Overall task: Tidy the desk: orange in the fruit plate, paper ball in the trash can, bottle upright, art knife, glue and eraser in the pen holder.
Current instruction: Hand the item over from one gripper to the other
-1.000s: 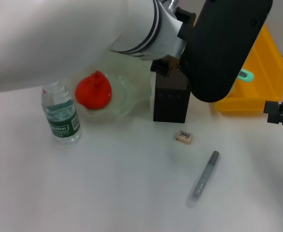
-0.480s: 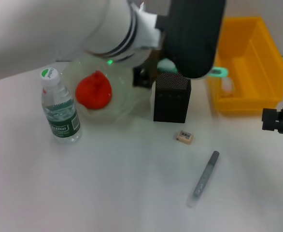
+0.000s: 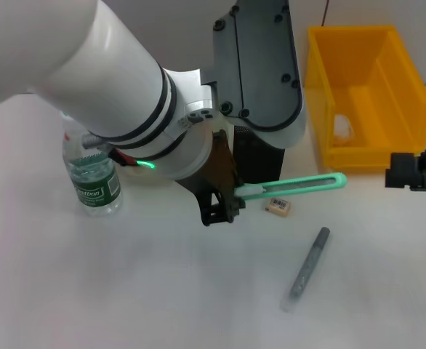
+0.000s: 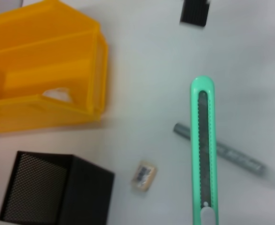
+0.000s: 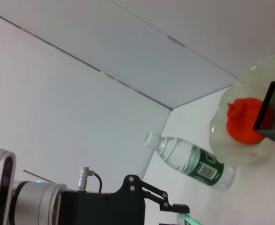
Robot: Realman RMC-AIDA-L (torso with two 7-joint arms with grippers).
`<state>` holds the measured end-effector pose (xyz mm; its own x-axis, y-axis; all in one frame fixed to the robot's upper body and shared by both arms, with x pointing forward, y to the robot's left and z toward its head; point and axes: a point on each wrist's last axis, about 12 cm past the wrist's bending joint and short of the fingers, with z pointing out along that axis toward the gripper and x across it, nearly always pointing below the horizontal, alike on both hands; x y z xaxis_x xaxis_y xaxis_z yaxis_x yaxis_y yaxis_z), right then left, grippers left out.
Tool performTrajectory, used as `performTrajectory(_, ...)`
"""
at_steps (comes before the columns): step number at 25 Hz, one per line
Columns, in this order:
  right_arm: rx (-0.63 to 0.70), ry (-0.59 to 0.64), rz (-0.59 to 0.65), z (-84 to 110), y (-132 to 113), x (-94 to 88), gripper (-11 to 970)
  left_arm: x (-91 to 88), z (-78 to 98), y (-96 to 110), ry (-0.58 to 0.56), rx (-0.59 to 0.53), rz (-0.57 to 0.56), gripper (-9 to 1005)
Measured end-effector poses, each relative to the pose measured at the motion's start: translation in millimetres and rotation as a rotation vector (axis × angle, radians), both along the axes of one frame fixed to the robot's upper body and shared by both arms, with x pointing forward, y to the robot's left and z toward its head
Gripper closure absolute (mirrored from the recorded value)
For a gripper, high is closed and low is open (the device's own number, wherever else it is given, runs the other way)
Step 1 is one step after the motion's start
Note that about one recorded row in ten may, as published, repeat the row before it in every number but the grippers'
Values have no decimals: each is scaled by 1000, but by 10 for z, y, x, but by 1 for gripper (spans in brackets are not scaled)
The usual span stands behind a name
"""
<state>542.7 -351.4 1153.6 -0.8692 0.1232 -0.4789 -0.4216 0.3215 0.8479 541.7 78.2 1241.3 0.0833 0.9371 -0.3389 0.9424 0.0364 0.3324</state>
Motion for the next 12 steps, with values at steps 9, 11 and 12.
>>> performTrajectory(9,-36,83,70,105,209,204,264,5,48,-51,7,28,-8,799)
performTrajectory(11,-46,96,77,120,251,244,265,5,48,-51,7,28,-8,799)
performTrajectory(12,-54,107,88,128,307,289,266,5,48,-51,7,28,-8,799)
